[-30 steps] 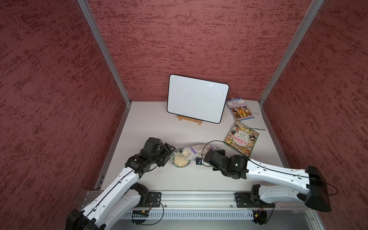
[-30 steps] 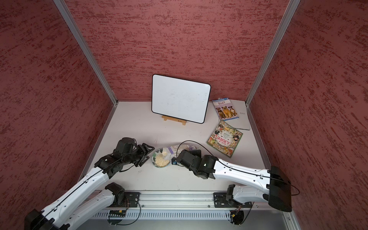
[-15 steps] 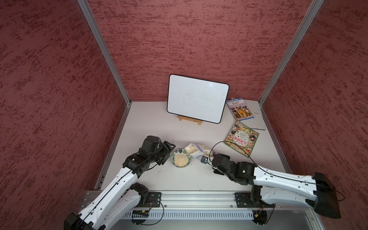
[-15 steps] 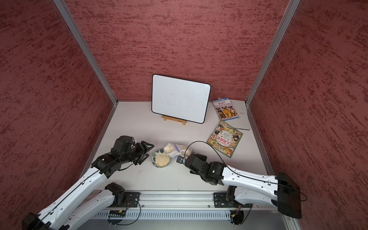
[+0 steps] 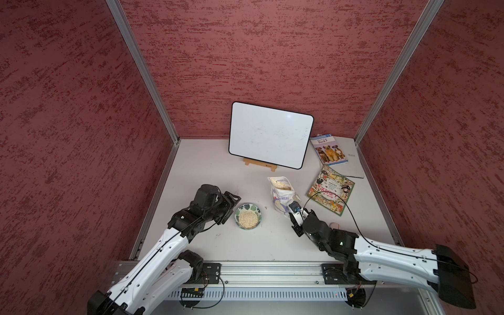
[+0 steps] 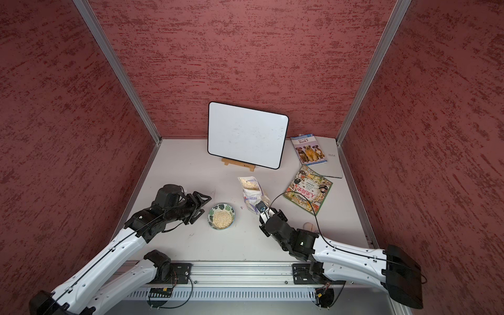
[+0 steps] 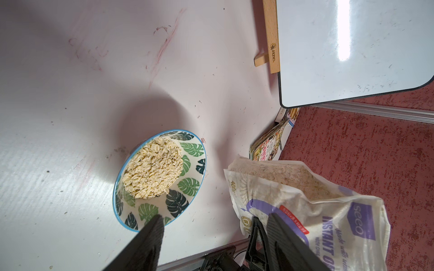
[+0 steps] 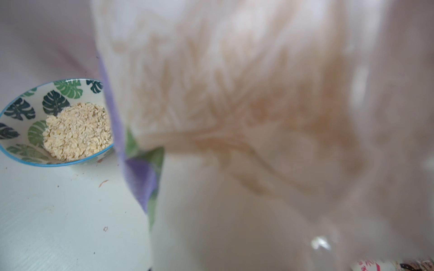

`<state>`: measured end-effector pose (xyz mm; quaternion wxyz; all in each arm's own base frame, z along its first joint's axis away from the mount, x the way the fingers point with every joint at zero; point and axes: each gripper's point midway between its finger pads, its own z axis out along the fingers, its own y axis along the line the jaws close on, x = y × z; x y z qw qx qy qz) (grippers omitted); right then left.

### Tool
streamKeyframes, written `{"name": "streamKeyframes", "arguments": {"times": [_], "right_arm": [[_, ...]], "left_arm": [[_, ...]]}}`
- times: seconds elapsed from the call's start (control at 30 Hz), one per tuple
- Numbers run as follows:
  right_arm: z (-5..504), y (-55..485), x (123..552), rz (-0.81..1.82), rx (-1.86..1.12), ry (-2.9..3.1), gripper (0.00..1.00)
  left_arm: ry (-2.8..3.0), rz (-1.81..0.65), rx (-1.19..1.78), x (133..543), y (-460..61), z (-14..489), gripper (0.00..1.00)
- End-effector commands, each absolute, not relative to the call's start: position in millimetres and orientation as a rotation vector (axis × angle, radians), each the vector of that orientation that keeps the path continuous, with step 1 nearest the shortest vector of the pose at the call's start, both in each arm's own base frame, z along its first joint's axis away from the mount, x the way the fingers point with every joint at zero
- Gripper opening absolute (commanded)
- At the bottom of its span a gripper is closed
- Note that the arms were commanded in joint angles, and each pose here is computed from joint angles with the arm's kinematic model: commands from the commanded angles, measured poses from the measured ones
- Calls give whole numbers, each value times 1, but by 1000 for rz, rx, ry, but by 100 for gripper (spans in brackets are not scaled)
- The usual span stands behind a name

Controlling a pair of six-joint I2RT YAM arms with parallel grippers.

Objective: Pour the oats into the breakfast bowl
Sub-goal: Place the oats bag at the center of the board.

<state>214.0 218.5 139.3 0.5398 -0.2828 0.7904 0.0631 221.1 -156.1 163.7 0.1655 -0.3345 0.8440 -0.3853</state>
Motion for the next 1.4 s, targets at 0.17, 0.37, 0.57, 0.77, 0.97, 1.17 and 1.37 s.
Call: {"name": "streamKeyframes", "arguments": {"times": [0.17,0.37,0.57,0.77,0.97,1.17,1.37], "right_arm": [[191,240,273,267,-170,1741,0],[176,250,299,231,-147,1752,0],[158,252,307,249,-162,1797,0],[110,257,297,258,-231,1936,15],[101,244,289,239,-219,1971,32],[109,240,278,253,-261,1976,44],[108,238,267,250,-286,1991,54]], "left_arm": [[2380,-1131,-922,230,-165,177,72],[2389,-1122,-918,230,-166,175,72],[2393,-1116,-925,230,-166,173,72],[2403,-1111,-925,230,-167,170,72],[2410,-1103,-929,228,-167,166,72],[2412,-1103,-928,228,-168,165,72],[2418,-1106,-935,225,-168,160,72]]}}
